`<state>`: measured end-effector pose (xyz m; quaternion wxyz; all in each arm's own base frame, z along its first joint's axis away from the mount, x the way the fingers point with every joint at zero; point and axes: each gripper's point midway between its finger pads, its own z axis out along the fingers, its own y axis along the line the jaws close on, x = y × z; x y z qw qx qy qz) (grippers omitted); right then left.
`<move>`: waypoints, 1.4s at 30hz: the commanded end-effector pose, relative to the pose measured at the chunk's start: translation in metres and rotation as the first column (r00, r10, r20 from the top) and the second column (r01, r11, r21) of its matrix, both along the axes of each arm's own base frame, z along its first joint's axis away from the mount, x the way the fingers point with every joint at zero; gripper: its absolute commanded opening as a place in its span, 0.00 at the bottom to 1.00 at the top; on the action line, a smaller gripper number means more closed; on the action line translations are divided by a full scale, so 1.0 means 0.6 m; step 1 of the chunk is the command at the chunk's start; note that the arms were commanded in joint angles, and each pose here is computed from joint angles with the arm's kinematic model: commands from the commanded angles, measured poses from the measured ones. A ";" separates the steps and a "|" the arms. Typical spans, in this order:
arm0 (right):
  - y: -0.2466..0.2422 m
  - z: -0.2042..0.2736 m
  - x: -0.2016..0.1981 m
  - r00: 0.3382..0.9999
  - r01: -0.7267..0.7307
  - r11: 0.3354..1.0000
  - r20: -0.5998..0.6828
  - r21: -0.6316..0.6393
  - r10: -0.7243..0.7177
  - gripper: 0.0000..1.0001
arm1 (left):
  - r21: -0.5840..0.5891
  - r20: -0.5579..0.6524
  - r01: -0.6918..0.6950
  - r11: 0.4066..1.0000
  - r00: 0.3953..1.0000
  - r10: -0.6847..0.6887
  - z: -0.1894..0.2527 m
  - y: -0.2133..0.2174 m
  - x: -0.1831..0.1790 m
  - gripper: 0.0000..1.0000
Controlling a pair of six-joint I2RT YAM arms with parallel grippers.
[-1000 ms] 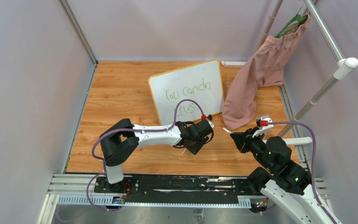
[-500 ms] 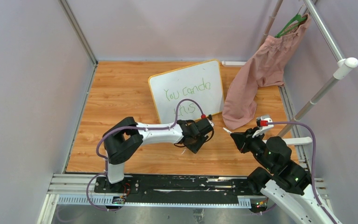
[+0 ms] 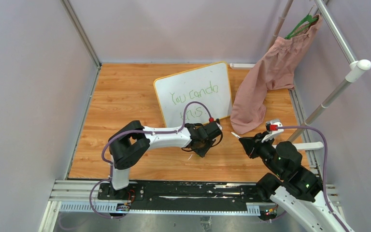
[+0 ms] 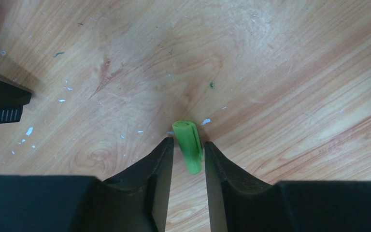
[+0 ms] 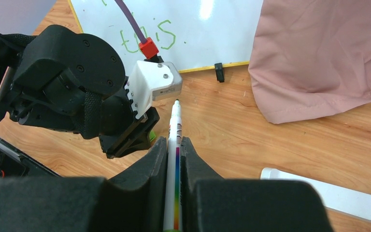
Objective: Write a sentence on the whiteboard
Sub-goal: Close the whiteboard marker at the center of the board.
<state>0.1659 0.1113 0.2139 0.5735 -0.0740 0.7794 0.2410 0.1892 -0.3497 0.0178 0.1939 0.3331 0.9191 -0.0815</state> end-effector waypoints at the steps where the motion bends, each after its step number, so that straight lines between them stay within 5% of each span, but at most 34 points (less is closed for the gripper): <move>1: -0.007 0.005 0.005 0.999 0.029 0.999 0.018 0.015 -0.029 0.00 | 0.027 -0.005 -0.015 1.000 1.000 0.015 -0.018 0.005 0.007 0.33; 14: -0.008 0.006 0.003 0.999 0.029 0.999 0.018 0.019 -0.029 0.00 | 0.017 -0.001 -0.020 1.000 1.000 0.020 -0.021 0.006 0.006 0.00; 34: -0.007 0.005 0.004 0.999 0.028 0.999 0.014 0.017 -0.028 0.00 | -0.163 0.061 -0.065 0.984 0.995 0.076 0.086 -0.005 0.009 0.00; 42: -0.007 0.018 -0.001 0.999 0.013 1.000 0.032 0.021 -0.013 0.00 | -0.353 0.164 -0.092 0.931 0.974 0.158 0.238 0.013 0.019 0.00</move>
